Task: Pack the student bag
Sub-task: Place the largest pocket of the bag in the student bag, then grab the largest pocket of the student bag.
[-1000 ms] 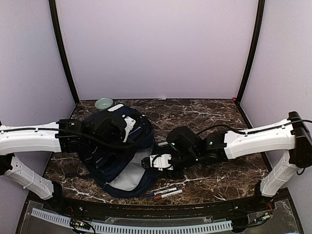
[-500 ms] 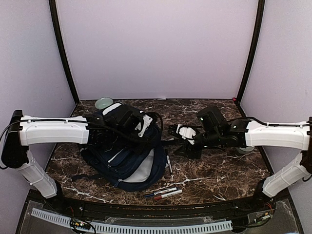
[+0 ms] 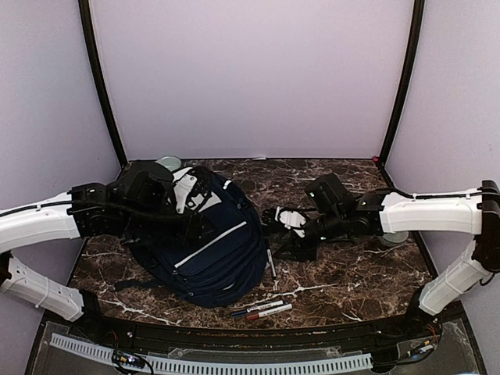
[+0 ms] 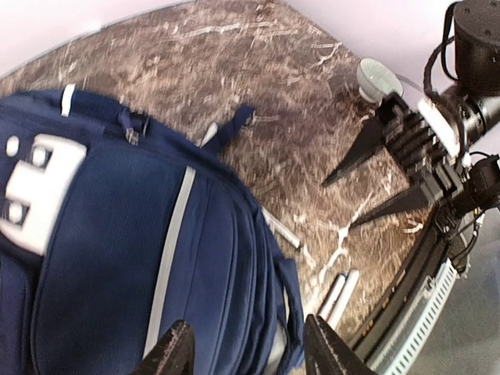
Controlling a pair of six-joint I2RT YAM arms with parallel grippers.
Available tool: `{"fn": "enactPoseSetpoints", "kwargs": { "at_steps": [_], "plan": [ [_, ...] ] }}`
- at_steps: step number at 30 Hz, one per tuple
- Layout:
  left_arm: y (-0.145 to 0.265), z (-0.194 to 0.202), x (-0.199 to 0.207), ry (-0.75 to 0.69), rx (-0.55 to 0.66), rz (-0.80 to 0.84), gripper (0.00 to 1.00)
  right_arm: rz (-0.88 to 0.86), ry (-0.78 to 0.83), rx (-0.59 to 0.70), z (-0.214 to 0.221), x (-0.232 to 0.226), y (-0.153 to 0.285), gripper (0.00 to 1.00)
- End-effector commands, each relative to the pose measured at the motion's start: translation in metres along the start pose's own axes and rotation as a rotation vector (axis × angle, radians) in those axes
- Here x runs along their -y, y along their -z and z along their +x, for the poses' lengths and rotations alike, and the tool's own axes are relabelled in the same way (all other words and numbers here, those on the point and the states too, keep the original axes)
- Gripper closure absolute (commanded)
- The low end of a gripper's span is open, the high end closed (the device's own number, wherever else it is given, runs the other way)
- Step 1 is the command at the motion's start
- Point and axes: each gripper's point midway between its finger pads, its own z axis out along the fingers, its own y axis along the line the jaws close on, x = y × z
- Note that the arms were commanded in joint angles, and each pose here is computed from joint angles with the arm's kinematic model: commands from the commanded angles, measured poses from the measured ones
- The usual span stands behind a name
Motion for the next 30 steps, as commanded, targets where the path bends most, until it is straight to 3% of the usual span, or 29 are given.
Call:
{"fn": "enactPoseSetpoints", "kwargs": {
  "at_steps": [1, 16, 25, 30],
  "plan": [
    [0.015, 0.066, -0.020, 0.125, -0.200, -0.055, 0.51, -0.070, 0.001, 0.023, -0.018, -0.004, -0.003, 0.56],
    [0.059, 0.153, -0.026, 0.365, -0.448, -0.035, 0.50, -0.129, -0.054, 0.003, -0.080, 0.009, -0.057, 0.55],
    [0.038, 0.177, -0.016, 0.414, -0.511, 0.013, 0.49, 0.002, 0.017, -0.097, -0.070, -0.006, -0.096, 0.55],
    [0.024, 0.193, -0.006, 0.404, -0.570, 0.011, 0.50, -0.019, -0.001, -0.136, -0.054, -0.010, -0.106, 0.55]
  ]
}}
